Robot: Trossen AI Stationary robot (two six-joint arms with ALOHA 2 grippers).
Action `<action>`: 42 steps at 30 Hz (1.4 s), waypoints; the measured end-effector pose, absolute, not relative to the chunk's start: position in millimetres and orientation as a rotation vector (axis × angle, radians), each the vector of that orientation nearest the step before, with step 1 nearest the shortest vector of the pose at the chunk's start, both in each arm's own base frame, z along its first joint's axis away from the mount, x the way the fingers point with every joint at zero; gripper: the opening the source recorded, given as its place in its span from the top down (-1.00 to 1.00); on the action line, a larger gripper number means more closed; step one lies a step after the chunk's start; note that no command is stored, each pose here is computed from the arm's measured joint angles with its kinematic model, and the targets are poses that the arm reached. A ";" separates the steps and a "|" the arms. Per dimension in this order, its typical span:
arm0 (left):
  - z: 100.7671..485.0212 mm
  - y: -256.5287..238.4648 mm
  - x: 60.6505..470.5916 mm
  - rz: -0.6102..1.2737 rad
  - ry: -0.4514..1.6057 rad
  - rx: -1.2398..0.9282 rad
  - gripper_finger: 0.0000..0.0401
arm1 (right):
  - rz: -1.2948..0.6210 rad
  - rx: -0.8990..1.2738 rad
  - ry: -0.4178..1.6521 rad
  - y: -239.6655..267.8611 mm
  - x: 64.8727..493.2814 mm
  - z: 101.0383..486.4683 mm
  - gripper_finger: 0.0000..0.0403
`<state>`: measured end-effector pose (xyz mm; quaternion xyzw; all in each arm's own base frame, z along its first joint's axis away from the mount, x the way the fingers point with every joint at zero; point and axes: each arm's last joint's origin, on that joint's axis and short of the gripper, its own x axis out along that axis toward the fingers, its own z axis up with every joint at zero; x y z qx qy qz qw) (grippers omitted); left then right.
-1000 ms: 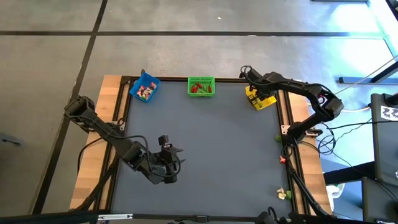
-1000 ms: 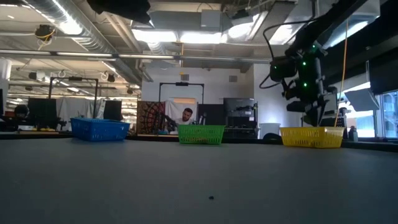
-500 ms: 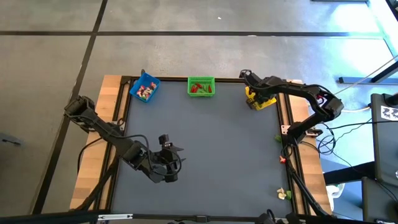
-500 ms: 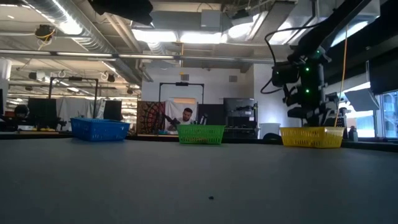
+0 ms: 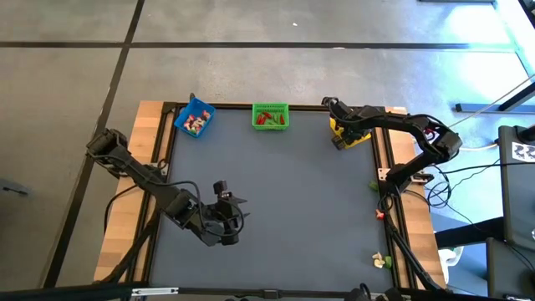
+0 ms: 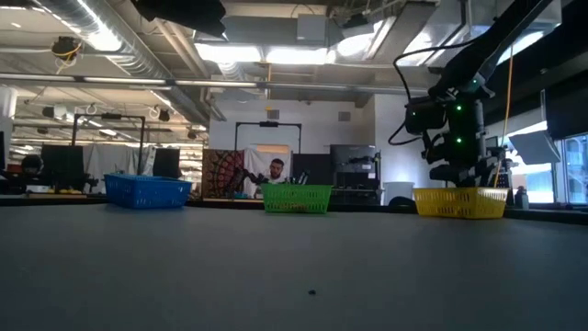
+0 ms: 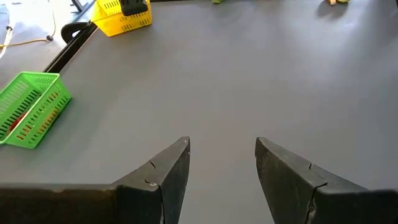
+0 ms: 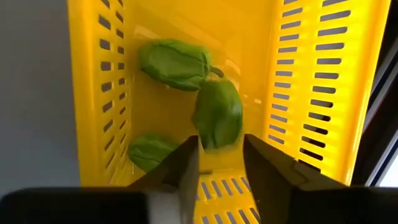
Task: Sort produce into baskets
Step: Put the green chili pepper into the yellow bin
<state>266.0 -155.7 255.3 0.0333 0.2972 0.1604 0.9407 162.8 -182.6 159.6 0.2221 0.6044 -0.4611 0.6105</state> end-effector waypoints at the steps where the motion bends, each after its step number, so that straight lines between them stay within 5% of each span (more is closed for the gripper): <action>1: 255.3 -155.7 266.0 0.327 0.606 0.068 0.11 | -1.066 0.511 1.396 -182.7 162.7 159.6 0.31; 6: 255.3 -155.5 266.1 0.327 0.607 0.068 0.11 | -1.051 0.489 1.411 -182.8 162.6 160.0 0.12; 15: 255.3 -153.6 267.2 0.332 0.608 0.073 0.11 | -0.967 0.486 1.479 -179.7 171.6 203.1 0.10; 25: 255.2 -153.6 267.2 0.347 0.600 0.026 0.11 | -0.864 0.450 1.589 -118.9 177.1 236.1 0.10; 42: 255.2 -153.6 267.2 0.355 0.595 -0.004 0.11 | -0.790 0.313 1.581 -35.3 200.6 239.6 0.10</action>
